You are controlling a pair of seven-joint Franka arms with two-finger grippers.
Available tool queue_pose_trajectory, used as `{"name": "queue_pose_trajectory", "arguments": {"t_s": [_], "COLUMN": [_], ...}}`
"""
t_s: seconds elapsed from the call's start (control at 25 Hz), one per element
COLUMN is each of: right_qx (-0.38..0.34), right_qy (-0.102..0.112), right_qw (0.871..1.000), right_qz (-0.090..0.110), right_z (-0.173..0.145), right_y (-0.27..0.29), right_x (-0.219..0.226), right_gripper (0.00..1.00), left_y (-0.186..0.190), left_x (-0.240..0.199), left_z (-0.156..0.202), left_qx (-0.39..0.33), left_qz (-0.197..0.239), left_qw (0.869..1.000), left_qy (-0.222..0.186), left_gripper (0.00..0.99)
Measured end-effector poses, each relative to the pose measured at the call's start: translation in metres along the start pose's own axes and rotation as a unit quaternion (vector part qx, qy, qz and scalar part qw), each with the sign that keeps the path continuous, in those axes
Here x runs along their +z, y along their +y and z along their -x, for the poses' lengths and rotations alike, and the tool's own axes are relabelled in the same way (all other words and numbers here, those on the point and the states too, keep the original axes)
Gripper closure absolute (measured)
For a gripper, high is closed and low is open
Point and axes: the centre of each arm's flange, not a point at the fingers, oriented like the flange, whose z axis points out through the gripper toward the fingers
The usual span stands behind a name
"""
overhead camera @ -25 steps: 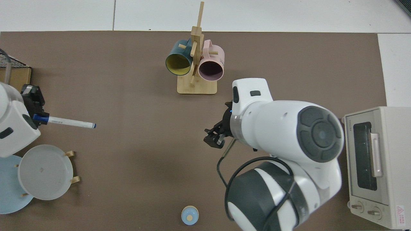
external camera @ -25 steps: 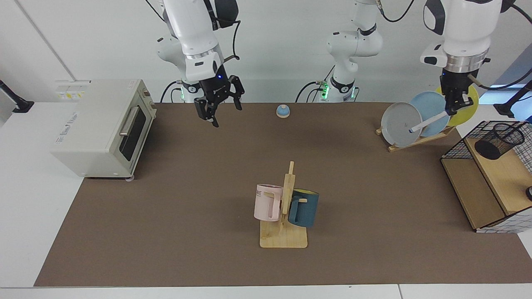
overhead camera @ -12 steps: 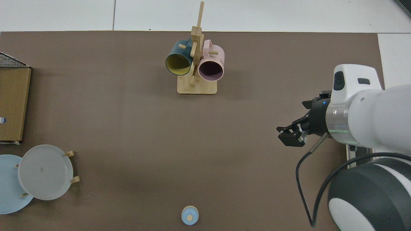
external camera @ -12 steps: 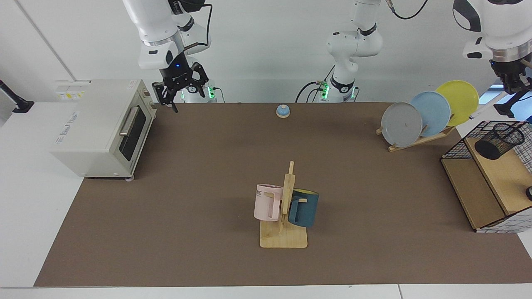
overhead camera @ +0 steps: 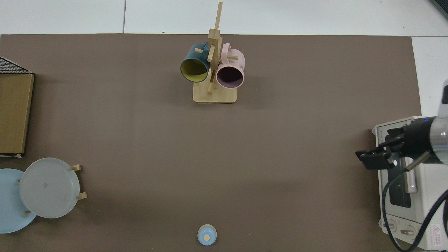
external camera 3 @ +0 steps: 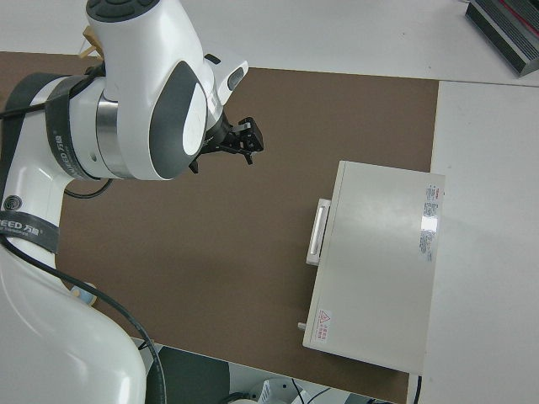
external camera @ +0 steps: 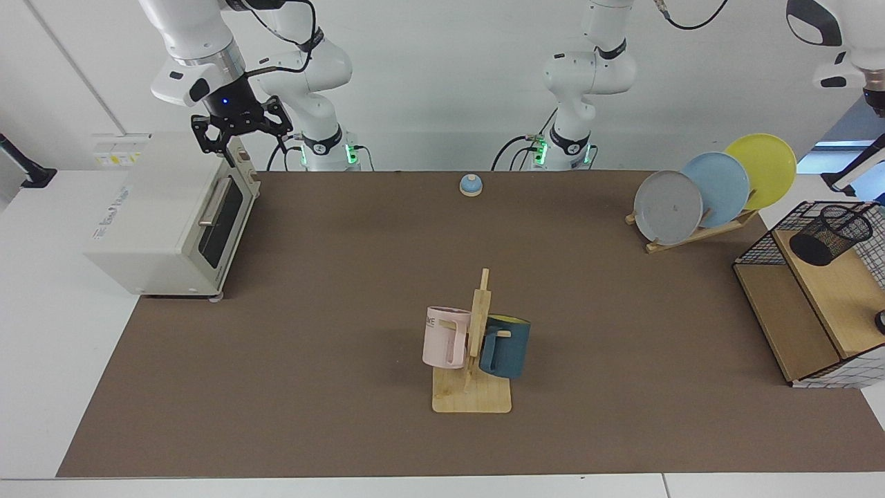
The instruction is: Put markers into pen holder
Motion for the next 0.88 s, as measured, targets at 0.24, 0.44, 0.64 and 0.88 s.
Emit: {"name": "queue_pose_trajectory", "arguments": {"t_s": [0.24, 0.44, 0.64, 0.88], "right_qx": [0.036, 0.049, 0.071, 0.088], "right_qy": [-0.01, -0.018, -0.018, -0.017], "right_qw": [0.999, 0.999, 0.997, 0.996], "right_qz": [0.011, 0.013, 0.014, 0.014], "right_z": [-0.005, -0.007, -0.002, 0.004], "right_y": [-0.003, 0.005, 0.025, 0.043], "right_x": [0.007, 0.015, 0.015, 0.015], "right_gripper": [0.0, 0.0, 0.0, 0.0], "left_y": [-0.01, -0.018, -0.021, -0.025], "left_x": [0.033, 0.043, 0.043, 0.042], "left_z": [0.006, -0.005, -0.011, -0.018], "left_qx": [0.004, 0.016, 0.022, 0.029], "left_qz": [-0.015, -0.009, -0.008, -0.009], "left_qw": [1.0, 1.0, 1.0, 0.999], "left_qy": [-0.016, -0.02, -0.02, -0.019], "left_gripper": [0.824, 0.824, 0.824, 0.824]}}
